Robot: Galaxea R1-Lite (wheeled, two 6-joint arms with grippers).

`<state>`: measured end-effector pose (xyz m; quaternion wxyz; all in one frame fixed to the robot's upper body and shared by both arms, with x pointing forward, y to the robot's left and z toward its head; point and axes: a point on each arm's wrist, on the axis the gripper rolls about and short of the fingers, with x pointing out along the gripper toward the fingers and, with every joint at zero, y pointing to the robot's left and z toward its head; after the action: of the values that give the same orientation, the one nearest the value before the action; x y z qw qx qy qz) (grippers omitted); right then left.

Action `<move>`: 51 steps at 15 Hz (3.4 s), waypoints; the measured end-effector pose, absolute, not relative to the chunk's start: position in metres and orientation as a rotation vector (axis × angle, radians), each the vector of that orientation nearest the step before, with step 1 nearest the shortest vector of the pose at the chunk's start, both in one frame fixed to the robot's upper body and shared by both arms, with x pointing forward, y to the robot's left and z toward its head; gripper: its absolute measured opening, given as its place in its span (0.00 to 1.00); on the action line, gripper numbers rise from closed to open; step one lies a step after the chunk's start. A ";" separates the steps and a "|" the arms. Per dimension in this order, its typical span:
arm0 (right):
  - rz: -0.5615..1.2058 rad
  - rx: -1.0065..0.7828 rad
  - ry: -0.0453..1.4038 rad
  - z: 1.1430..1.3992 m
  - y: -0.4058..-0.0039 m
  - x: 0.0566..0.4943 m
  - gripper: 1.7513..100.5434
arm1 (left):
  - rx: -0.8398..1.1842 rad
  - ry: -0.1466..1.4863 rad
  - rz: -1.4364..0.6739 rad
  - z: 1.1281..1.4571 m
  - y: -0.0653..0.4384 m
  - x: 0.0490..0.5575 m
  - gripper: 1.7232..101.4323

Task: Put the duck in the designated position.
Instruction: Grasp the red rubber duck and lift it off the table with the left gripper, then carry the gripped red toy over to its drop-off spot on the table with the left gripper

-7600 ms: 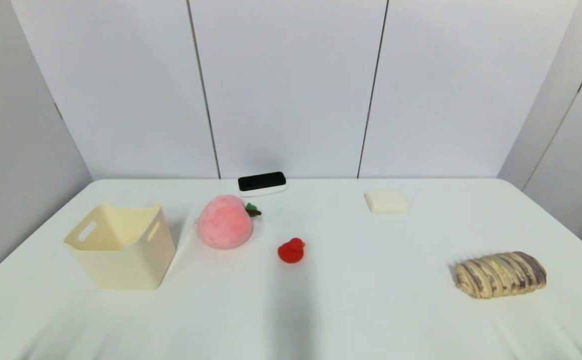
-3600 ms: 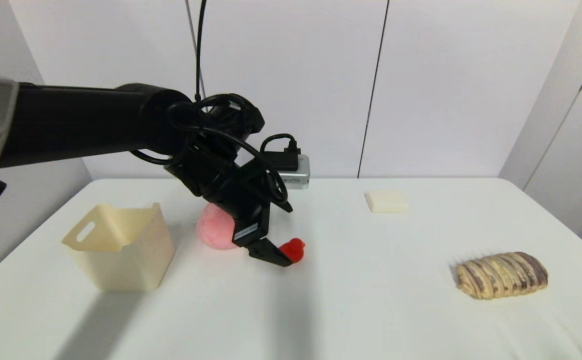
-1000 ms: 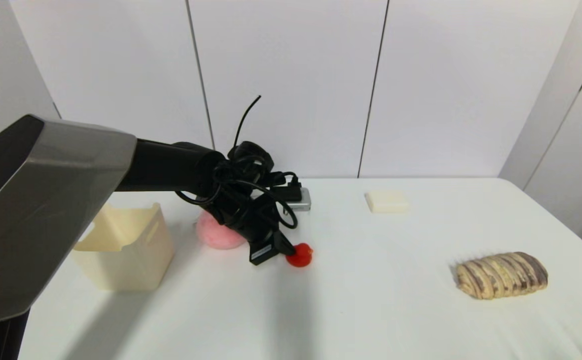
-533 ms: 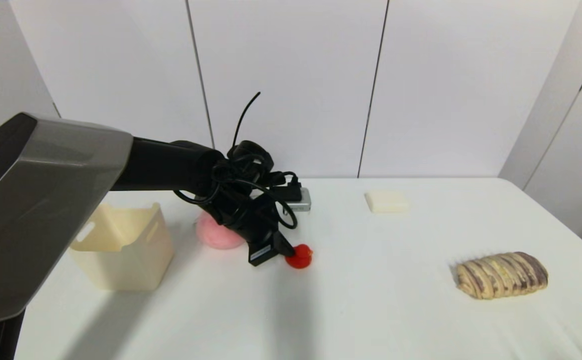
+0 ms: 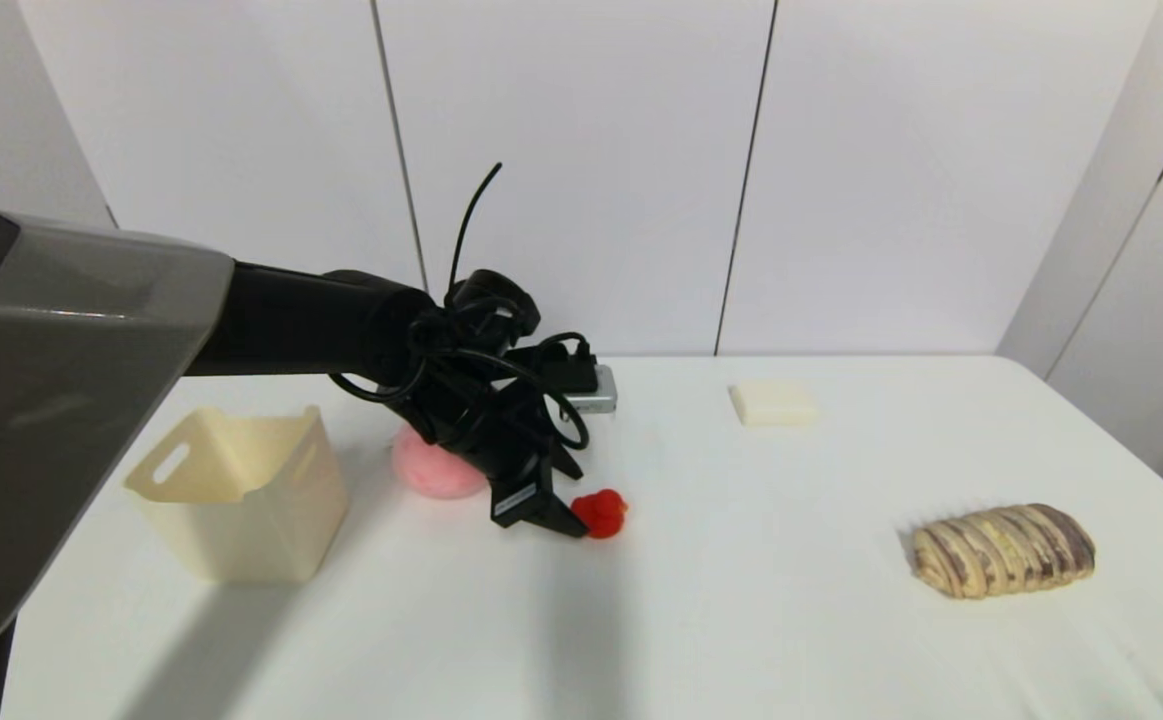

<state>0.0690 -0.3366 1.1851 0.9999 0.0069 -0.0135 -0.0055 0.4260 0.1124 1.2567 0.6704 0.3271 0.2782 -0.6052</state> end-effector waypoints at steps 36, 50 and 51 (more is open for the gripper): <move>-0.011 0.014 -0.027 1.185 -0.337 0.069 0.97 | 0.716 0.459 -1.306 1.332 0.132 0.394 0.37; -0.011 0.013 -0.027 1.185 -0.337 0.069 0.97 | 0.582 0.346 -0.750 1.412 0.333 0.318 0.35; -0.011 0.013 -0.027 1.185 -0.337 0.069 0.97 | 0.570 0.350 -0.758 1.404 0.343 0.310 0.35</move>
<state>0.0690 -0.3366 1.1851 0.9999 0.0067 -0.0135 -0.0053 0.3101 0.3429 1.4039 0.8750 0.2730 0.1675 -0.3630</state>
